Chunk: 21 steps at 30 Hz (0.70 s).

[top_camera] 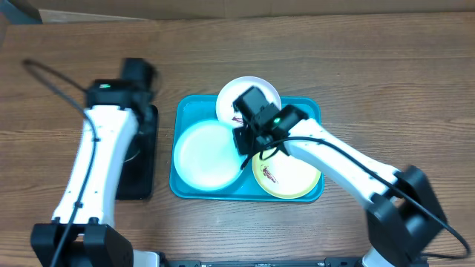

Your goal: Clean dirty plates on tray and stack at the side

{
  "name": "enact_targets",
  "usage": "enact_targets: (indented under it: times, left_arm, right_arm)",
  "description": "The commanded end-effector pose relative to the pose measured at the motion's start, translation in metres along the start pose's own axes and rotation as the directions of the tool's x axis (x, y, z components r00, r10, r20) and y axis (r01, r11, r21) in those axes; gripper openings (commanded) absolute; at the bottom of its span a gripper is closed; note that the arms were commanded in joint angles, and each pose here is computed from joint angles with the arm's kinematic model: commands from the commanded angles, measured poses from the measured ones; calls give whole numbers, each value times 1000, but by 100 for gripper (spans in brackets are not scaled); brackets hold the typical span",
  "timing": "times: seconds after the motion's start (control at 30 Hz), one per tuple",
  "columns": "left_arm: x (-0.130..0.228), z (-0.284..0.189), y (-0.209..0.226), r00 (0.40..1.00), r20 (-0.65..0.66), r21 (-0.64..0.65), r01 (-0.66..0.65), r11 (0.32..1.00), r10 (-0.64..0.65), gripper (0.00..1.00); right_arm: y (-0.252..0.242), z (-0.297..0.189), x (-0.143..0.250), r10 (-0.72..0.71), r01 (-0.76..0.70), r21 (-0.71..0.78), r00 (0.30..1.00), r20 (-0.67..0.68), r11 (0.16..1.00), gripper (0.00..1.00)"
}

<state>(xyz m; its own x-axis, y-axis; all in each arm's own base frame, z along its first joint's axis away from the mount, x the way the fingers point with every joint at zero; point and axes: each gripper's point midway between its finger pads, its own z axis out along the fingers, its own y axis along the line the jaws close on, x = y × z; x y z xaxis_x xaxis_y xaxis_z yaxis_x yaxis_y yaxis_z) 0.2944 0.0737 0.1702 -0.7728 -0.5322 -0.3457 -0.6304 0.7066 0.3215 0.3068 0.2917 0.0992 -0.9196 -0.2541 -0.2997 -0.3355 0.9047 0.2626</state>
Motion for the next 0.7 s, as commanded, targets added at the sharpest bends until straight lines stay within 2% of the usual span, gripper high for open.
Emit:
enact_targets:
  times: [0.0,0.1,0.2,0.37,0.5,0.67]
  left_arm:
    - [25,21,-22,975,-176,250,-90,964,137,4]
    - [32,40,-19,963,-251,316,-18,949,101,4]
    - [34,59,-5,954,-296,301,56,952,38,4]
    - [39,73,3,937,-349,330,133,934,-10,4]
    - [37,74,6,932,-362,343,166,925,-32,4]
    - [35,75,6,934,-355,346,167,923,-36,4]
  right_arm:
    - [-3,-70,-46,-73,53,107,977,202,993,4]
    - [-20,-103,-53,-96,36,239,965,244,970,4]
    - [-30,-127,-50,-135,37,355,957,257,934,4]
    - [-28,-151,-49,-323,125,574,910,259,810,4]
    - [-6,-173,-51,-482,157,718,833,273,678,4]
    - [37,-212,-51,-663,120,860,692,286,496,4]
